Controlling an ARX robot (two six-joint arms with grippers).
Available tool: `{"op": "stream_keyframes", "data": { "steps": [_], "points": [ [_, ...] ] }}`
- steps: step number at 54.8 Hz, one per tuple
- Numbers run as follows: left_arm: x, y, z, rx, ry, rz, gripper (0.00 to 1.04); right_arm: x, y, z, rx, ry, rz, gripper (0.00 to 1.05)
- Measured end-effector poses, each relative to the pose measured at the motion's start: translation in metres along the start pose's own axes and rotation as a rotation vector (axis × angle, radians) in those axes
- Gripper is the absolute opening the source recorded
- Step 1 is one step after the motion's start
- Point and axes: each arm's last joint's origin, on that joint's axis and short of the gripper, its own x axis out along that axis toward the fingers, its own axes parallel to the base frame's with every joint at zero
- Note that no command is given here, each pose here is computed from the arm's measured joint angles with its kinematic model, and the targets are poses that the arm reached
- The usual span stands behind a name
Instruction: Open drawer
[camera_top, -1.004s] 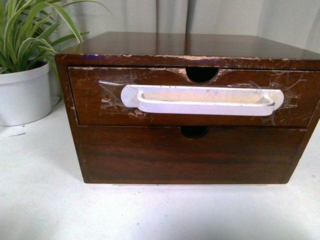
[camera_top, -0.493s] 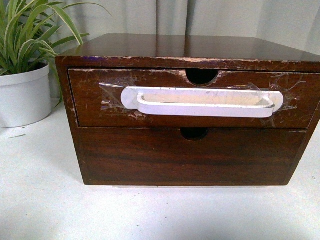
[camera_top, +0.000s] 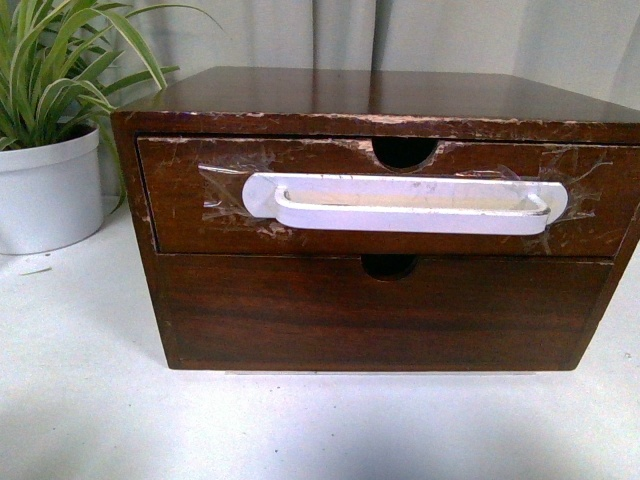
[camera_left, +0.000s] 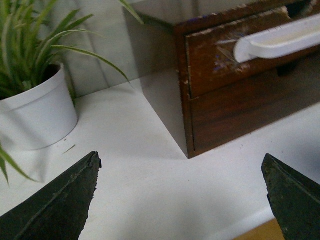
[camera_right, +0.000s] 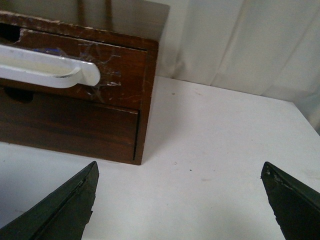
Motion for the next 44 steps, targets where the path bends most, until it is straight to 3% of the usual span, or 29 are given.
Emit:
{"op": "stream_keyframes", "data": {
  "steps": [12,22,35,44],
  "points": [
    [0.023,0.012,0.016,0.231,0.024,-0.233,0.98,0.015,-0.003,0.023,-0.169,0.097,0.122,0.96],
    [0.054,0.023,0.046,0.447,0.013,-0.431,0.98,0.024,-0.008,0.048,-0.307,0.152,0.272,0.96],
    [0.089,0.016,0.081,0.563,0.042,-0.696,0.98,0.035,-0.016,0.075,-0.4,0.213,0.411,0.96],
    [0.099,0.007,0.1,0.61,0.035,-0.798,0.98,0.041,-0.017,0.082,-0.451,0.252,0.472,0.96]
  ]
}}
